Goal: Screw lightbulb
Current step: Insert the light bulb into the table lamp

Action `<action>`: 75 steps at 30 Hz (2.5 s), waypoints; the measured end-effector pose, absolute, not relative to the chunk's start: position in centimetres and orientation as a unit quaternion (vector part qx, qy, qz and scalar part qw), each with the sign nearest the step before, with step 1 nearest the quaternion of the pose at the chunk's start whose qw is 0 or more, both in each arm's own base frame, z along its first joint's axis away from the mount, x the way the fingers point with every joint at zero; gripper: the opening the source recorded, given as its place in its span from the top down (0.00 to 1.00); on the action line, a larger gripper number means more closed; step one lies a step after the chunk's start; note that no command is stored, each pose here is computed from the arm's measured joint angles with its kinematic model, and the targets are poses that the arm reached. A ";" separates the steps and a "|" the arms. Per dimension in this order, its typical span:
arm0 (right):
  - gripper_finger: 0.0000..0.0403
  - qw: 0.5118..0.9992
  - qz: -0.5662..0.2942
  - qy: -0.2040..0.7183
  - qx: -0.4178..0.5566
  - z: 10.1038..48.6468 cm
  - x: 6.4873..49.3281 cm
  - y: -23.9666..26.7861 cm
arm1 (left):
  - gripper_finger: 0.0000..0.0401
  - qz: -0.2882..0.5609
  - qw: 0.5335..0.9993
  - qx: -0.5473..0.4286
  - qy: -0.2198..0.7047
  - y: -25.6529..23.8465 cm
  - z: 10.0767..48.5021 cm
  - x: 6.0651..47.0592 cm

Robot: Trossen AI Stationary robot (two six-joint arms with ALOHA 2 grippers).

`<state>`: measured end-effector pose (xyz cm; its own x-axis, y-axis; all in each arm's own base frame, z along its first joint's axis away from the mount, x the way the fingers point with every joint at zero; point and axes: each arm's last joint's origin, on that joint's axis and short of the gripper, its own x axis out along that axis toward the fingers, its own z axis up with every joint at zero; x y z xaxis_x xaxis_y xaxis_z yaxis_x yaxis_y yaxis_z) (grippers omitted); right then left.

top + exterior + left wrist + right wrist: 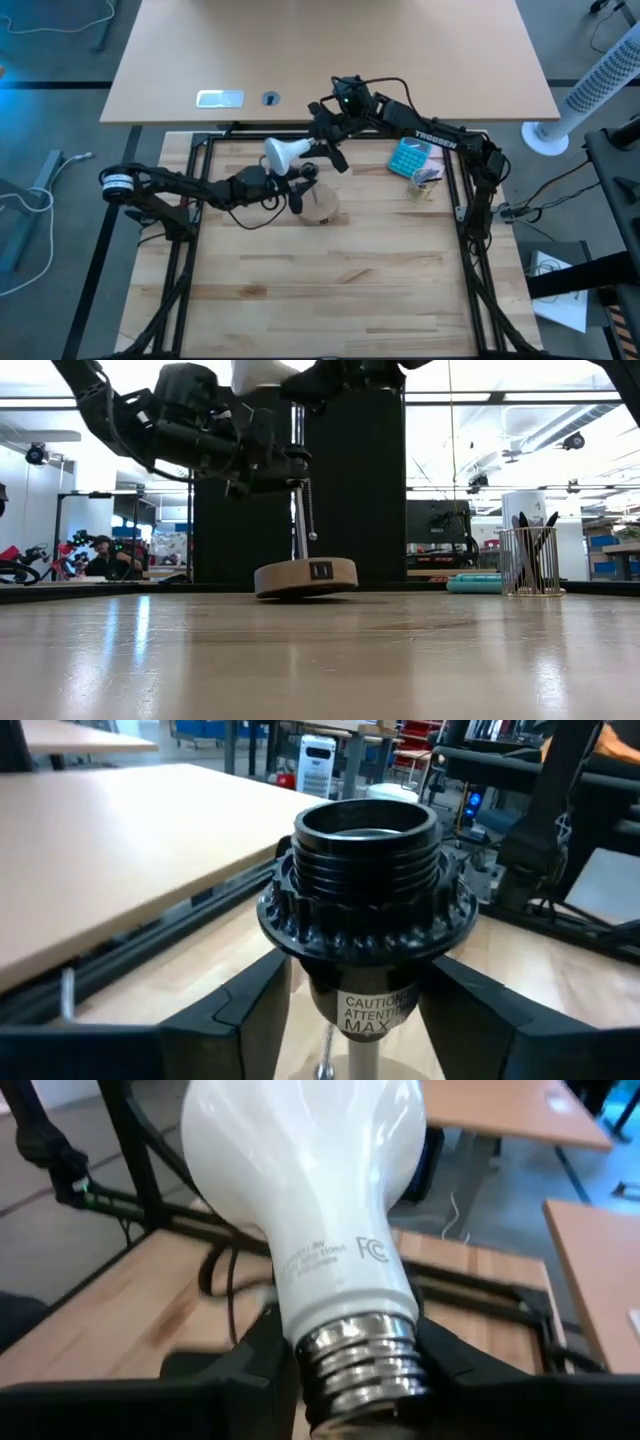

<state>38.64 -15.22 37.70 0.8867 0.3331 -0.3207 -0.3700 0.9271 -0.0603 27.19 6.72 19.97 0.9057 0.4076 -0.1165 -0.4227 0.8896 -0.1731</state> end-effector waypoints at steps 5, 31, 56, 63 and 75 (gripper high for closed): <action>0.77 0.965 0.184 0.182 -0.043 35.4 39.4 -15.6 | 0.45 0.212 0.973 -0.077 0.042 6.6 20.1 26.8; 0.77 0.953 0.201 0.226 -0.037 31.9 40.5 -15.5 | 0.42 0.213 0.972 -0.045 0.090 6.6 19.5 26.5; 0.73 0.948 0.212 0.236 -0.025 31.7 40.8 -14.4 | 0.42 0.214 0.971 -0.055 0.088 6.3 21.0 25.4; 0.61 0.948 0.216 0.233 -0.026 31.8 41.0 -13.9 | 0.42 0.214 0.971 -0.061 0.088 6.3 21.0 25.4; 0.56 0.952 0.216 0.214 -0.021 32.2 41.5 -13.4 | 0.42 0.226 0.966 -0.101 0.076 6.4 21.0 25.4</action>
<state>41.53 -13.35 32.22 0.8151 0.4032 -0.4160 -0.4211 0.9055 0.0525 25.39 6.36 21.03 0.8859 0.4217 -0.1934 -0.4526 0.8772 -0.1605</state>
